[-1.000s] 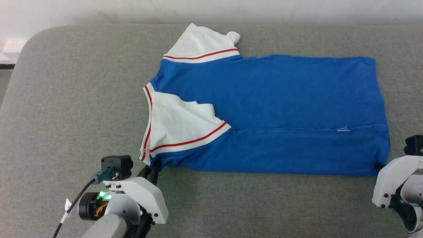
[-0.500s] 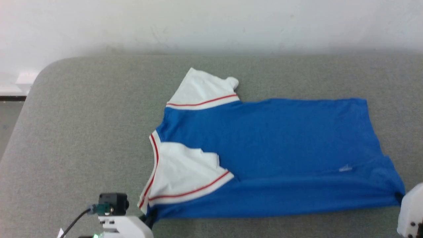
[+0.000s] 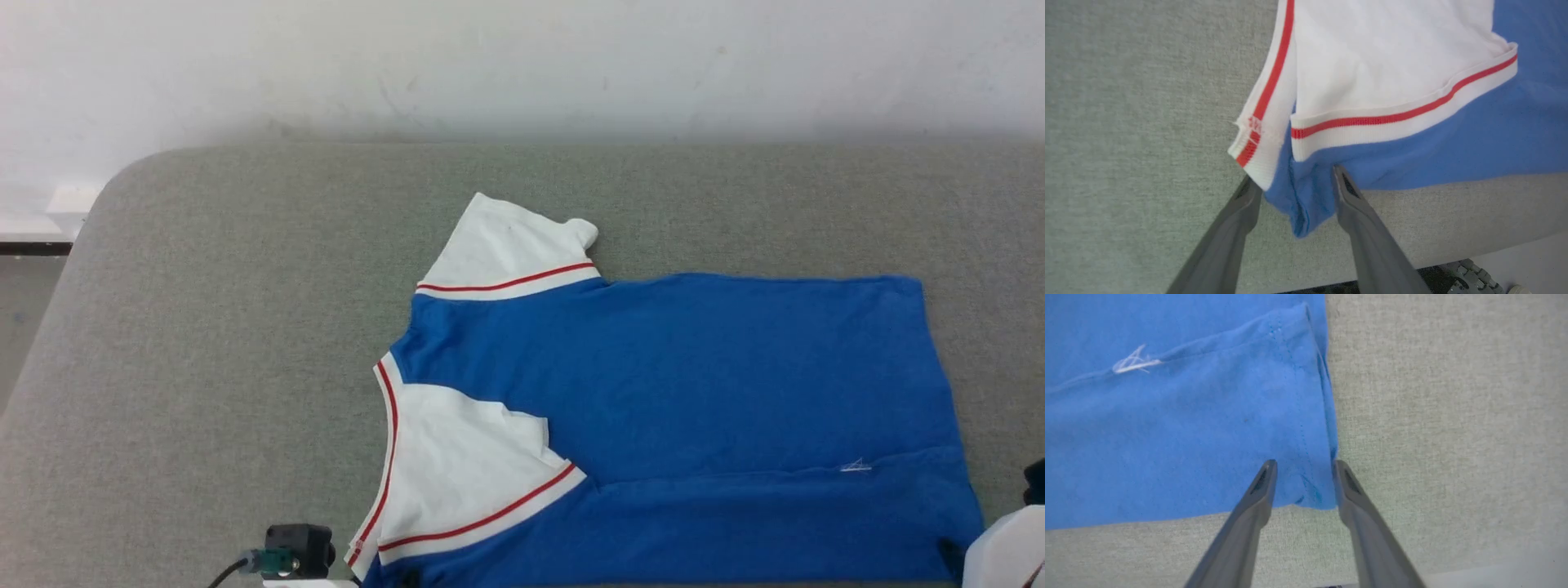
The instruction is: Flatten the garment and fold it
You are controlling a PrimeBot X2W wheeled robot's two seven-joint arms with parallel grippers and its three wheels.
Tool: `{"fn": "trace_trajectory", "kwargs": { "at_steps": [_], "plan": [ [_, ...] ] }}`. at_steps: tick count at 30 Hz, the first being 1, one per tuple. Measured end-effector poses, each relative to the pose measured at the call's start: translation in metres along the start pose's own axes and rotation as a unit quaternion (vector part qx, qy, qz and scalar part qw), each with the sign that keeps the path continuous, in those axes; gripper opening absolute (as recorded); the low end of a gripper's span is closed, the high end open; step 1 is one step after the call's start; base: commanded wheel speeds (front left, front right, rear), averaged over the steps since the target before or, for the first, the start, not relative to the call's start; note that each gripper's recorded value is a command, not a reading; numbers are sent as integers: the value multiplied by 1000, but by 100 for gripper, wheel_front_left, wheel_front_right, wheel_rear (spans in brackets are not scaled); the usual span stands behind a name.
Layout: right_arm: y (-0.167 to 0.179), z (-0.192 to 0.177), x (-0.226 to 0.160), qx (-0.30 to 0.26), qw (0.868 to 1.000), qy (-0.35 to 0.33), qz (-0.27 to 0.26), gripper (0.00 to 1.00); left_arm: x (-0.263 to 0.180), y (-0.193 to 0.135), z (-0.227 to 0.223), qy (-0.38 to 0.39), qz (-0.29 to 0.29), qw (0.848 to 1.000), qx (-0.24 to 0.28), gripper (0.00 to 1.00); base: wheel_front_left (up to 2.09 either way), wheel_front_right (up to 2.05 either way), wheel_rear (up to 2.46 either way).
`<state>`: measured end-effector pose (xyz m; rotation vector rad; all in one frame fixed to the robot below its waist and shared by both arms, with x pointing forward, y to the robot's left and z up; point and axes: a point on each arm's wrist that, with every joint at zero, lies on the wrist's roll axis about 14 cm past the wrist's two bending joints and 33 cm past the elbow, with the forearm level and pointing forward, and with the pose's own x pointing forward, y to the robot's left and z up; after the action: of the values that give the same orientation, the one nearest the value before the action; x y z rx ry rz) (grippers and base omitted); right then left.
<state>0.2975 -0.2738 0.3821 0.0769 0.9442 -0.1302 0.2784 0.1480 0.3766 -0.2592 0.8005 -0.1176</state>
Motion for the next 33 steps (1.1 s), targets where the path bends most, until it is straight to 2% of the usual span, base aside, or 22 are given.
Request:
{"fn": "trace_trajectory", "kwargs": {
  "at_steps": [2, 5, 8, 13, 18, 21, 23, 28, 33],
  "plan": [
    [3, 5, 1, -7, 1000, -20, 2, 100, 0, -1, 7, -22, -4, 1000, 9, 100, 0, 0, 0],
    [5, 28, -3, -13, 997, -82, 3, 100, -2, 7, 36, -93, 9, 995, 45, 100, 0, 0, 0],
    [14, 67, -16, -22, 984, -176, 14, 100, -12, 8, 76, -185, 15, 980, 68, 100, 0, 0, 0],
    [31, 126, -53, -46, 939, -340, 28, 100, -42, -6, 144, -356, 5, 928, 107, 100, 0, 0, 0],
    [39, 149, -85, -65, 892, -447, 28, 100, -61, -22, 183, -434, -1, 890, 138, 100, 0, 0, 0],
    [43, 154, -95, -73, 871, -485, 24, 100, -70, -34, 206, -474, -6, 868, 148, 100, 0, 0, 0],
    [43, 151, -93, -85, 869, -487, 14, 100, -67, -39, 211, -477, -13, 864, 157, 100, 0, 0, 0],
    [45, 150, -93, -84, 858, -507, 8, 100, -38, -48, 216, -446, -40, 874, 189, 100, 0, 0, 0],
    [50, 158, -90, -79, 848, -523, 11, 100, 1, -63, 247, -395, -71, 881, 252, 100, 0, 0, 0]
  ]
}}
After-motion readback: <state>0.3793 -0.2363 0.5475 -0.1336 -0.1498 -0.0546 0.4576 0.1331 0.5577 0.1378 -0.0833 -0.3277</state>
